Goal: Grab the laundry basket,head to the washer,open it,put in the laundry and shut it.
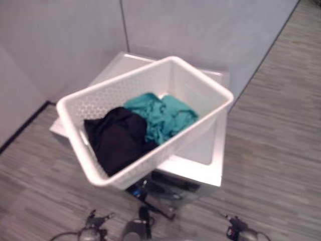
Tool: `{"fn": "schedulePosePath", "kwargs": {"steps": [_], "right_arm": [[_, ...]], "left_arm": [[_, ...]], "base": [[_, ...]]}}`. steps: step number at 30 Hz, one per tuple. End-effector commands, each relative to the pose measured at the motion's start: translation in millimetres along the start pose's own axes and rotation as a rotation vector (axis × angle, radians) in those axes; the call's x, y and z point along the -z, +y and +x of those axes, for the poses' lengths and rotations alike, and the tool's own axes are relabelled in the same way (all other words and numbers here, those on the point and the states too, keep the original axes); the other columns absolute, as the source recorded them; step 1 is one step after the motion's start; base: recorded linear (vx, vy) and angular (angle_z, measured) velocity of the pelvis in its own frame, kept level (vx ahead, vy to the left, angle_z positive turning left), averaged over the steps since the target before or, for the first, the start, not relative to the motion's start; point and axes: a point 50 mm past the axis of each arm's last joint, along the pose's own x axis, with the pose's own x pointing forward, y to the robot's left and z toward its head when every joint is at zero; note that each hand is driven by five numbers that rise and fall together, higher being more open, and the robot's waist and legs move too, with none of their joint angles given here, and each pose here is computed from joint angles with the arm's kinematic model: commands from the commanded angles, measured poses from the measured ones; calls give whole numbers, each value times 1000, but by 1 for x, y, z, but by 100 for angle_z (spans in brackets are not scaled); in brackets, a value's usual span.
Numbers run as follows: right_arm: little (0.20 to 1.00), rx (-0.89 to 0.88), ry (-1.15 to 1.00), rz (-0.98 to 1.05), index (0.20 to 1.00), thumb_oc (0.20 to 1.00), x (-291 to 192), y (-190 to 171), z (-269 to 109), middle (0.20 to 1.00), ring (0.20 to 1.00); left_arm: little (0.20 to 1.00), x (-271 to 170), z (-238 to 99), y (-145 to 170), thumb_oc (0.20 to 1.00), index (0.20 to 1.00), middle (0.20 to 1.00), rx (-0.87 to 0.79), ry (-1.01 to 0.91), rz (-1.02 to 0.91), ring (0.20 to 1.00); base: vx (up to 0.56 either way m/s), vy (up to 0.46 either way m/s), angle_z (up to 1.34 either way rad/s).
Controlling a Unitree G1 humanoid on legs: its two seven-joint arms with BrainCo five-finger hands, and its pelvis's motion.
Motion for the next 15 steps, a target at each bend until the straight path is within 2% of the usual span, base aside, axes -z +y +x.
{"fn": "schedulePosePath", "kwargs": {"steps": [1,7,15], "right_arm": [[1000,48,-105,-11,1000,1000,-28,-18,2,1000,1000],[1000,77,-94,-34,1000,1000,-25,-29,2,1000,1000],[1000,165,-39,49,1000,1000,-10,-59,-1,1000,1000]], "left_arm": [[1000,-22,6,13,1000,1000,1000,-39,-84,14,1000],[1000,-19,6,16,1000,1000,1000,-44,-82,30,1000],[1000,-6,3,15,1000,1000,1000,-21,-45,69,1000]], "base": [[-221,67,9],[-97,109,20],[7,302,12]]}}
